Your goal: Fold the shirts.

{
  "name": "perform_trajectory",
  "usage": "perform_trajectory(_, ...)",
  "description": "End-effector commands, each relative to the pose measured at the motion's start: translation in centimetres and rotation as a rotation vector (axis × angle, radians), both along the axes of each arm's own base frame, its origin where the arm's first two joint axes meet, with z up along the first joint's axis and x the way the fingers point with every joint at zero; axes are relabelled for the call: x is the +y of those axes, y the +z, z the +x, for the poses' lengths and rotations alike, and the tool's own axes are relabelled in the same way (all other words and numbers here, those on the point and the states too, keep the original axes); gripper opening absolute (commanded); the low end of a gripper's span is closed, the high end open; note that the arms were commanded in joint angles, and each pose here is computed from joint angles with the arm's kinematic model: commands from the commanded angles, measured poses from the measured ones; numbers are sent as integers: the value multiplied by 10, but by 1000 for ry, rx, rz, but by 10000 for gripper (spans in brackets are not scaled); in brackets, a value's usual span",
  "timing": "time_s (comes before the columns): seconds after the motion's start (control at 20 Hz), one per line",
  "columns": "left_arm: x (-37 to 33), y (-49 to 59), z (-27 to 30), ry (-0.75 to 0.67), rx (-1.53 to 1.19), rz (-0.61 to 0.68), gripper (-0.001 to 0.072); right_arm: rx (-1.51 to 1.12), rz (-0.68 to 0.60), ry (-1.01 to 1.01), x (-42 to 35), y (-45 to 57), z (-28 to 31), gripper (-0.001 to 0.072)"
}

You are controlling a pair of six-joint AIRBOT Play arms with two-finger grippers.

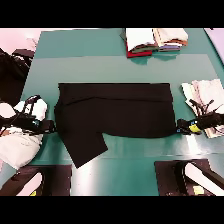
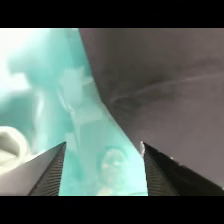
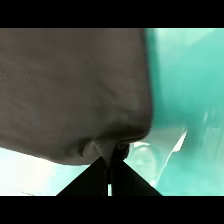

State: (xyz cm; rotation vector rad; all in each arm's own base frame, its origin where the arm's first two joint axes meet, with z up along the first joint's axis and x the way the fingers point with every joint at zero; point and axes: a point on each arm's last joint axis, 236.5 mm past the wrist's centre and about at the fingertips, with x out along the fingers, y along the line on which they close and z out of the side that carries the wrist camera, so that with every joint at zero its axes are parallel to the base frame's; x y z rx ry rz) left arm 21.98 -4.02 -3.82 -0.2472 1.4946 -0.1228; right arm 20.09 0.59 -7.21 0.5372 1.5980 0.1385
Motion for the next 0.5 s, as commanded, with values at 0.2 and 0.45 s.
perform_trajectory(0.2, -34, -41, -43, 53, 131, -143, 559, -86, -37, 101, 11, 29, 30, 17)
perform_trajectory(0.45, -57, -46, -31, 101, 64, -254, 559, -95, -41, 126, 18, 32, 34, 17)
